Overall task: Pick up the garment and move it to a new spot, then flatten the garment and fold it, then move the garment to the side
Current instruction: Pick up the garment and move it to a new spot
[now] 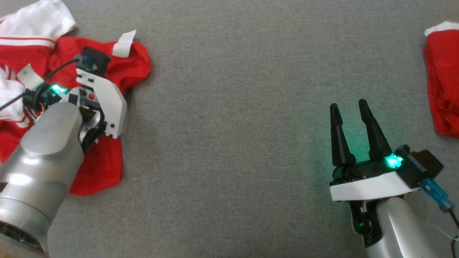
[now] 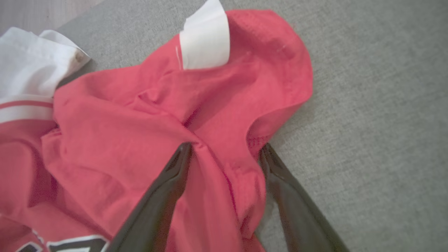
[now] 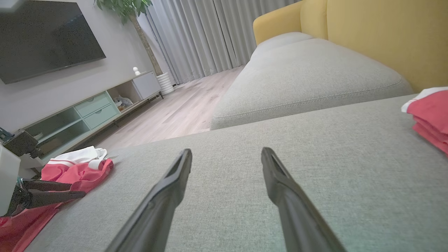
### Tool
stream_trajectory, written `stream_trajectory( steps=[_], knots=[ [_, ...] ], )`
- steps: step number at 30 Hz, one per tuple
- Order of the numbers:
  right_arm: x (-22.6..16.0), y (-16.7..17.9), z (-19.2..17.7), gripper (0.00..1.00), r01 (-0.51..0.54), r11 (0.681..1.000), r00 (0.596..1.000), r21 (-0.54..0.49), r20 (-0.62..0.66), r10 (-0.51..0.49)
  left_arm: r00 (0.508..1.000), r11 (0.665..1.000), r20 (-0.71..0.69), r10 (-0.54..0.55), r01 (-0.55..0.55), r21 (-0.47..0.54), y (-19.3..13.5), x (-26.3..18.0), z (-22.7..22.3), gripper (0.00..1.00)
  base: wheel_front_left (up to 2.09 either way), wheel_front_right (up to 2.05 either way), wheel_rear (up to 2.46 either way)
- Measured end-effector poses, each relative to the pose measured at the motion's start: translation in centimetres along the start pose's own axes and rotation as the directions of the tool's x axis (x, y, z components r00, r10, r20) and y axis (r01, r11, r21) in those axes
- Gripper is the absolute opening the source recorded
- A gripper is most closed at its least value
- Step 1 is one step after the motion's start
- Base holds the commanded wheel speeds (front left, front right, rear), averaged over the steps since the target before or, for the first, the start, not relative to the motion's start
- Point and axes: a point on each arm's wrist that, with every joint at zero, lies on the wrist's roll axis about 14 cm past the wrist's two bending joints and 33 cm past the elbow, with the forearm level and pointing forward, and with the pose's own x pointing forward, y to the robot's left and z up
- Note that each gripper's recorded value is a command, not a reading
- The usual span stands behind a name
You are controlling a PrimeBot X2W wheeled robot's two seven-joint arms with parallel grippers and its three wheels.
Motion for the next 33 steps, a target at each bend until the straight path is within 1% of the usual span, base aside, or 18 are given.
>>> stream_trajectory(
  steps=[1,2,5,7,9,11,13,15,20,23,25,29,33],
  knots=[
    [-0.1,-0.1,0.0,1.00,0.004,1.000,1.000,-0.001,0.000,-0.004,1.000,1.000,0.010,-0.006,0.006,-0.010,-0.1,0.1,0.3,0.35,0.00,0.00,0.00],
    [-0.2,-0.3,0.1,1.00,0.008,1.000,1.000,-0.004,0.001,-0.008,1.000,1.000,0.017,-0.014,0.015,-0.020,-0.4,0.3,0.4,0.00,0.00,0.00,0.00],
    [-0.3,-0.4,0.3,1.00,0.014,1.000,1.000,-0.007,0.007,-0.014,0.998,0.999,0.051,-0.033,0.034,-0.025,-1.1,0.4,1.1,0.00,0.00,0.00,0.00],
    [-0.5,-0.5,0.7,1.00,0.017,1.000,1.000,-0.011,0.015,-0.017,0.993,0.999,0.114,-0.044,0.047,-0.025,-1.7,0.2,2.3,0.00,0.00,0.00,0.00],
    [-0.7,-0.4,1.1,1.00,0.015,1.000,1.000,-0.015,0.025,-0.015,0.978,0.999,0.204,-0.052,0.054,-0.006,-2.1,-0.4,4.1,0.00,0.00,0.00,0.00],
    [-0.9,-0.2,1.6,1.00,0.012,1.000,0.999,-0.019,0.038,-0.012,0.947,0.998,0.315,-0.067,0.065,0.018,-2.7,-1.4,6.4,0.00,0.00,0.00,0.00],
    [-1.1,-0.1,2.3,1.00,0.012,1.000,0.998,-0.023,0.055,-0.011,0.899,0.996,0.428,-0.088,0.074,0.049,-3.5,-2.9,9.1,0.00,0.00,0.00,0.00],
    [-1.3,0.0,3.0,1.00,0.013,1.000,0.997,-0.023,0.071,-0.011,0.842,0.993,0.528,-0.115,0.081,0.086,-4.5,-4.6,11.9,0.00,0.00,0.00,0.00],
    [-1.9,0.4,4.3,1.00,0.011,1.000,0.994,-0.022,0.106,-0.009,0.667,0.981,0.722,-0.183,0.079,0.176,-6.7,-10.0,18.3,0.00,0.00,0.00,0.00],
    [-2.2,0.3,5.0,1.00,0.016,1.000,0.992,-0.015,0.123,-0.014,0.570,0.973,0.791,-0.222,0.074,0.219,-8.0,-13.1,21.4,0.00,0.00,0.00,0.00],
    [-2.5,0.2,5.1,1.00,0.023,1.000,0.992,-0.007,0.126,-0.022,0.516,0.966,0.819,-0.251,0.073,0.249,-9.0,-14.9,23.0,0.00,0.00,0.00,0.00],
    [-3.4,-0.2,5.0,1.00,0.041,0.999,0.991,0.018,0.124,-0.043,0.432,0.949,0.848,-0.307,0.074,0.306,-11.3,-17.4,25.3,0.00,0.00,0.00,0.00],
    [-3.9,-0.6,5.1,1.00,0.058,0.998,0.990,0.029,0.128,-0.061,0.357,0.937,0.868,-0.344,0.077,0.340,-13.6,-19.2,27.3,0.00,0.00,0.00,0.00]
  ],
)
